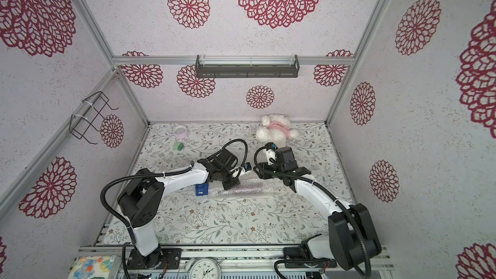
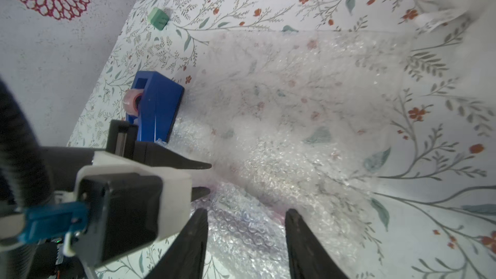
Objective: Wrap wine bottles in bubble wrap
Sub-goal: Wrap the wine bottle in bubble wrap.
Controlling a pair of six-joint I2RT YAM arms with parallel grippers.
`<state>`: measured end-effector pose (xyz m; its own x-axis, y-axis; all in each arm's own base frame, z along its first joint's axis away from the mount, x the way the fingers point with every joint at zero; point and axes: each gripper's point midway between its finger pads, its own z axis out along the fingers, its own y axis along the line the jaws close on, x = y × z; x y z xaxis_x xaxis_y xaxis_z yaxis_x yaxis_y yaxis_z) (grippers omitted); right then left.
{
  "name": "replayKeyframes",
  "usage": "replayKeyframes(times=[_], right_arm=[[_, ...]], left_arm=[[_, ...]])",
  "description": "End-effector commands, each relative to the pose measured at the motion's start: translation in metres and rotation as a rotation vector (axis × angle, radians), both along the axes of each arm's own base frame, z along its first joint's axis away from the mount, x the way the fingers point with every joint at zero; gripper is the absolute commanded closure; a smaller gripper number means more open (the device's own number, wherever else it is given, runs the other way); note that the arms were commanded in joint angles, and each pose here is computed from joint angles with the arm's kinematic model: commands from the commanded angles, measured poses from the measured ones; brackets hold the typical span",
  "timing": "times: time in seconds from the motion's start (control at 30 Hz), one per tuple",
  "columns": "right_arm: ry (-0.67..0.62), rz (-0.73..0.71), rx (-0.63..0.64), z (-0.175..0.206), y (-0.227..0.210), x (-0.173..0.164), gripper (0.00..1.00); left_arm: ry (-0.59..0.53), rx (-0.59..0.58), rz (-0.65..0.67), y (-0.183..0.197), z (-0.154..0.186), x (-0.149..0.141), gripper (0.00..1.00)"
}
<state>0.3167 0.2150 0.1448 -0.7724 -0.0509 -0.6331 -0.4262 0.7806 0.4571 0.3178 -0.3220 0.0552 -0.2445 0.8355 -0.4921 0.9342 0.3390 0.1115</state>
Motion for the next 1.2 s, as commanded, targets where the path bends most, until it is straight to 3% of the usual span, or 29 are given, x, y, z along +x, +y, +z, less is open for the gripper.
replayKeyframes(times=[0.0,0.37,0.73,1.17], right_arm=[[0.052,0.042,0.007,-0.011,0.015,-0.004,0.55],[0.177,0.059,-0.101,-0.058,0.020,0.012,0.58],[0.297,0.063,-0.176,-0.097,0.010,-0.003,0.58],[0.321,0.079,-0.232,-0.107,0.002,-0.013,0.59]], left_arm=[[0.063,0.008,-0.014,0.000,-0.015,-0.010,0.70],[0.063,0.015,-0.017,-0.002,-0.018,-0.015,0.64],[-0.014,-0.005,-0.015,0.000,-0.001,-0.010,0.55],[-0.193,-0.139,0.023,0.004,0.071,0.006,0.39]])
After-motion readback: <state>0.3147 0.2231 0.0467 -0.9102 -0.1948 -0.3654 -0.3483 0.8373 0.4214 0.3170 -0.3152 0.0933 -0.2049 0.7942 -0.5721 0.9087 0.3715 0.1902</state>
